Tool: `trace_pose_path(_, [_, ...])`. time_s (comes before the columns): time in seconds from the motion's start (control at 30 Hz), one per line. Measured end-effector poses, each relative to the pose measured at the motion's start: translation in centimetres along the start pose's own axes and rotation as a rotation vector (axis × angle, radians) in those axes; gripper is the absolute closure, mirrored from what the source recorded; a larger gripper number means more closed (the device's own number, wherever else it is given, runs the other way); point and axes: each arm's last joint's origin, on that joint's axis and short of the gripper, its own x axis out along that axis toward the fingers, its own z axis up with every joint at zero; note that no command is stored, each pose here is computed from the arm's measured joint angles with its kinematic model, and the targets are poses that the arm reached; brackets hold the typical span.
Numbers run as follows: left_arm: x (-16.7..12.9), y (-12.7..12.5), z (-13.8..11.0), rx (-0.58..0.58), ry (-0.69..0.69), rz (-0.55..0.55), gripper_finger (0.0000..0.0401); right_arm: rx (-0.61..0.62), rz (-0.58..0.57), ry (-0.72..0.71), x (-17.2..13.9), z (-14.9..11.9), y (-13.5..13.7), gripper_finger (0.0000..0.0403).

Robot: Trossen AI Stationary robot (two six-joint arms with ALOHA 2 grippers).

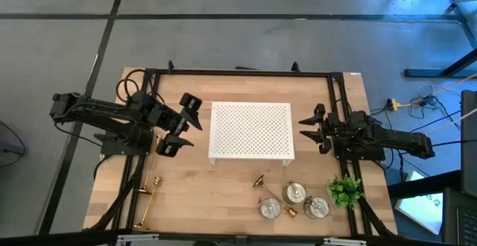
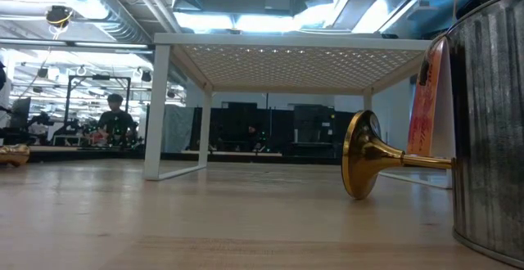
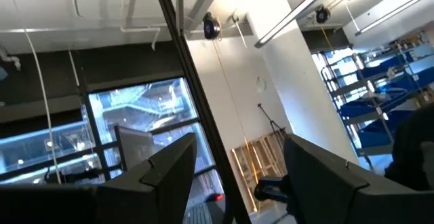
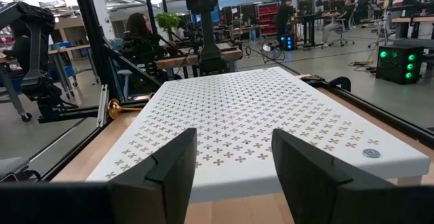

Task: Pick & Place candle stick holders
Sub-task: Put the right silver scented candle on the shelf

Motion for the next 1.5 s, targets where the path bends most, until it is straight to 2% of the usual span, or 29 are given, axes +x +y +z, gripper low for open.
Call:
trace_pose_path(0.53, [0.0,0.0,0.0,-0.005,-0.002,0.000,0.0183,0.005,-0.008,-0.021,0.0,0.2,0.0,0.0208])
trace_pose_path(0.6, [0.0,0.0,0.0,-0.014,-0.002,0.000,0.0183,0.092,0.003,-0.066,0.0,0.6,0.1,0.0208])
trace_pose_path(0.7, [0.0,0.0,0.0,-0.032,-0.003,0.000,0.0183,0.310,0.038,-0.168,-0.1,1.6,0.2,0.0208])
trace_pose_path(0.83, [0.0,0.0,0.0,-0.035,-0.004,0.000,0.0183,0.420,0.087,-0.337,-0.6,3.2,0.4,0.0208])
trace_pose_path(1.07, [0.2,-0.4,0.1,-0.043,-0.012,-0.017,0.0183,0.373,0.271,-0.532,-1.7,5.3,1.1,0.0208])
trace_pose_path(1.27, [0.3,-0.5,0.1,-0.045,-0.013,-0.021,0.0183,0.358,0.299,-0.620,-2.2,6.0,1.3,0.0208])
trace_pose_path(1.5, [0.3,-0.5,0.1,-0.045,-0.013,-0.021,0.0183,0.348,0.310,-0.640,-2.3,6.2,1.4,0.0208])
